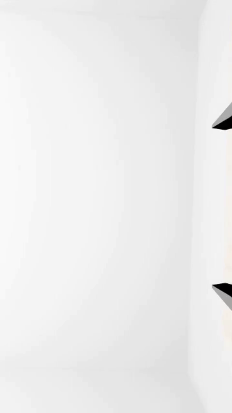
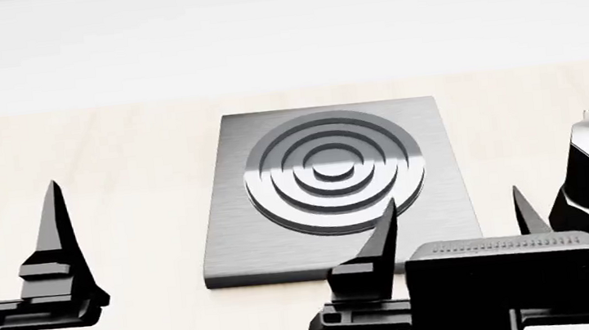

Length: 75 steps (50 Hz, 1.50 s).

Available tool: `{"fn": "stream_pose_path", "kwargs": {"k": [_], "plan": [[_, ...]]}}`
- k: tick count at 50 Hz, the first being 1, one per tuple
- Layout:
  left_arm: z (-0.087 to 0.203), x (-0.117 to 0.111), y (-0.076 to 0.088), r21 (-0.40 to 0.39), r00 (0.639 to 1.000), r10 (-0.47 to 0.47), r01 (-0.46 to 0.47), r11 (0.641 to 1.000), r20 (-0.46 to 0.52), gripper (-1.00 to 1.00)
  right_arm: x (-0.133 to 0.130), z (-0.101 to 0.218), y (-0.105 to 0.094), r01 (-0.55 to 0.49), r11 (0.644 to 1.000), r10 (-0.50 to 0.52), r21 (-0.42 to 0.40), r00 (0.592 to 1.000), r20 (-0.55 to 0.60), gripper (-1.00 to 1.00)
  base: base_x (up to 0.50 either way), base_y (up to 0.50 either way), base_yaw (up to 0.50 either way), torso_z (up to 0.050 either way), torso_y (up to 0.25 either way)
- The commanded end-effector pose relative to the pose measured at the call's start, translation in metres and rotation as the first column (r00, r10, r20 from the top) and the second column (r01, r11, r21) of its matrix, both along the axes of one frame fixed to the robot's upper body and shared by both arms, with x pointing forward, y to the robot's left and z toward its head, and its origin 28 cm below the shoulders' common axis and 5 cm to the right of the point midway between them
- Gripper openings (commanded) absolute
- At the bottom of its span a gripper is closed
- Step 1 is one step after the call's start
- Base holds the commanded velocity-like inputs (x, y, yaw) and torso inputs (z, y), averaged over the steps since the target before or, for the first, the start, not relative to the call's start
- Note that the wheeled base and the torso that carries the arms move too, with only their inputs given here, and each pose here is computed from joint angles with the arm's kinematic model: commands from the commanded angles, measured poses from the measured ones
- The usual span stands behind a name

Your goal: Turn on the stove.

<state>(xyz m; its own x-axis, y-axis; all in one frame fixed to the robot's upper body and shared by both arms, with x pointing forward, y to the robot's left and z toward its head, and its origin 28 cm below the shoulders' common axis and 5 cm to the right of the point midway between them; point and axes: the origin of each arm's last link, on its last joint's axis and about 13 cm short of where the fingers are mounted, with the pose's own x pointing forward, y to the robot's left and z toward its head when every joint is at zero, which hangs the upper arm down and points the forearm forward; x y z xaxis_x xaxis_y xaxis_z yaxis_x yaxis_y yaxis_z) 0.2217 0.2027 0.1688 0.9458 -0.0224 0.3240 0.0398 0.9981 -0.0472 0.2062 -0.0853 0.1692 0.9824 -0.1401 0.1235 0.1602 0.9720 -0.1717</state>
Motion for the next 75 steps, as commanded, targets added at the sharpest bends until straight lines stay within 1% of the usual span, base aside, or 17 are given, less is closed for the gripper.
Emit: {"fn": "stream_pose_path", "kwargs": {"k": [1, 17, 20, 21, 23, 45, 47, 49, 51, 55, 63, 75], "plan": [[0.0, 0.0, 0.0, 0.0, 1.0, 0.0, 0.0, 1.0, 0.0, 1.0, -0.003, 0.005, 0.002, -0.011, 1.0, 0.012, -0.016, 0.999, 0.034, 1.0, 0.0, 0.0, 0.0, 0.0, 0.0], [0.0, -0.001, 0.0, 0.002, 1.0, 0.0, 0.0, 1.0, 0.001, 1.0, -0.008, 0.013, 0.007, -0.02, 0.999, 0.023, -0.044, 0.997, 0.068, 1.0, 0.0, 0.0, 0.0, 0.0, 0.0], [0.0, -0.001, 0.0, 0.002, 1.0, -0.002, 0.002, 1.0, 0.001, 1.0, -0.009, 0.013, 0.007, -0.014, 0.998, 0.018, -0.061, 0.997, 0.079, 1.0, 0.0, 0.0, 0.0, 0.0, 0.0], [0.0, 0.0, 0.0, 0.003, 1.0, 0.001, -0.001, 1.0, 0.0, 1.0, -0.008, 0.013, 0.007, 0.006, 0.995, 0.003, -0.1, 0.996, 0.091, 1.0, 0.0, 0.0, 0.0, 0.0, 0.0], [0.0, -0.001, 0.0, 0.003, 1.0, 0.0, 0.0, 1.0, 0.0, 1.0, -0.008, 0.013, 0.008, -0.003, 0.997, 0.01, -0.082, 0.996, 0.088, 1.0, 0.0, 0.0, 0.0, 0.0, 0.0], [0.004, -0.003, -0.001, 0.002, 1.0, -0.009, 0.009, 1.0, 0.011, 1.0, -0.012, 0.02, 0.01, -0.001, 0.995, 0.013, -0.095, 0.991, 0.132, 1.0, 0.0, 0.0, 0.0, 0.0, 0.0], [0.004, -0.004, -0.001, 0.002, 1.0, -0.01, 0.01, 1.0, 0.012, 1.0, -0.011, 0.02, 0.01, 0.017, 0.993, -0.001, -0.116, 0.991, 0.136, 1.0, 0.0, 0.0, 0.0, 0.0, 0.0], [0.005, -0.005, -0.002, 0.003, 1.0, -0.012, 0.012, 1.0, 0.015, 1.0, -0.012, 0.02, 0.01, 0.008, 0.995, 0.006, -0.104, 0.991, 0.134, 1.0, 0.0, 0.0, 0.0, 0.0, 0.0], [0.006, -0.005, -0.002, 0.002, 1.0, -0.015, 0.015, 1.0, 0.017, 1.0, -0.011, 0.02, 0.01, 0.018, 0.993, -0.002, -0.117, 0.991, 0.137, 1.0, 0.0, 0.0, 0.0, 0.0, 0.0], [0.006, -0.006, -0.002, 0.003, 1.0, -0.016, 0.016, 1.0, 0.021, 1.0, -0.011, 0.02, 0.011, 0.017, 0.993, -0.001, -0.114, 0.99, 0.139, 1.0, 0.0, 0.0, 0.0, 0.0, 0.0], [0.007, -0.007, -0.003, 0.003, 0.999, -0.021, 0.021, 1.0, 0.024, 1.0, -0.012, 0.024, 0.011, 0.048, 0.991, -0.028, -0.122, 0.986, 0.163, 1.0, 0.0, 0.0, 0.0, 0.0, 0.0], [0.01, -0.01, -0.003, 0.002, 0.999, -0.025, 0.025, 1.0, 0.038, 1.0, -0.014, 0.025, 0.012, 0.05, 0.99, -0.026, -0.132, 0.984, 0.175, 1.0, 0.0, 0.0, 0.0, 0.0, 0.0]]}}
